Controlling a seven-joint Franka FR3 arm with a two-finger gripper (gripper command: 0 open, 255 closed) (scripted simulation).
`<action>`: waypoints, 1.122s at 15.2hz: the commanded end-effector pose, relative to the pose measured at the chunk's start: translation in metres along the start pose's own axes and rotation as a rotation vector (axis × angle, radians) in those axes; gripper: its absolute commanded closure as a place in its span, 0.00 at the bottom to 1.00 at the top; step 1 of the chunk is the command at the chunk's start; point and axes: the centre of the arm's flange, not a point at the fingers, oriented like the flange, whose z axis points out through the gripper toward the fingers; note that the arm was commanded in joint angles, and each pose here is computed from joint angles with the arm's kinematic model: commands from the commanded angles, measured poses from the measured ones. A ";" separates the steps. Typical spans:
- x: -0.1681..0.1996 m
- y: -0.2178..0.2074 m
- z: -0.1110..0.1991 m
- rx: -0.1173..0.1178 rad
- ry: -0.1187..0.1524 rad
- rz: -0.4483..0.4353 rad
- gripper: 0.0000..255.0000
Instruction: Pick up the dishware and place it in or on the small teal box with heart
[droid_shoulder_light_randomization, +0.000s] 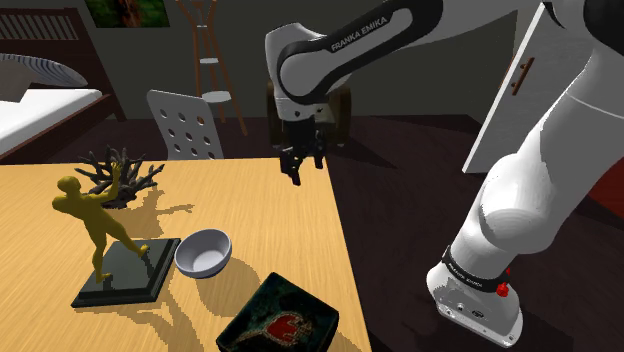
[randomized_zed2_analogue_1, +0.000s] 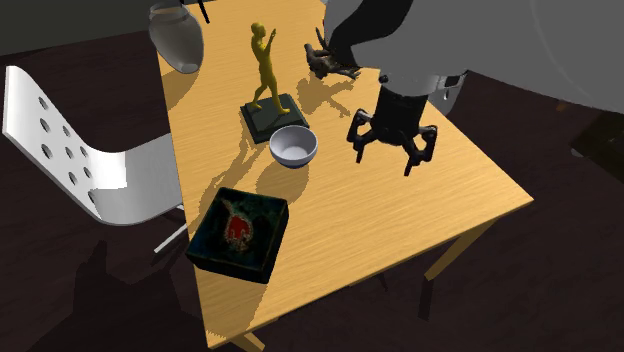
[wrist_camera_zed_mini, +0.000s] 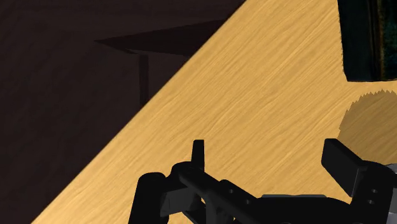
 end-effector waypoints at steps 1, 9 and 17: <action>0.016 -0.020 0.010 0.004 0.002 -0.003 0.00; 0.085 -0.089 0.043 0.015 0.004 -0.018 0.00; 0.154 -0.160 0.076 0.026 0.007 -0.032 0.00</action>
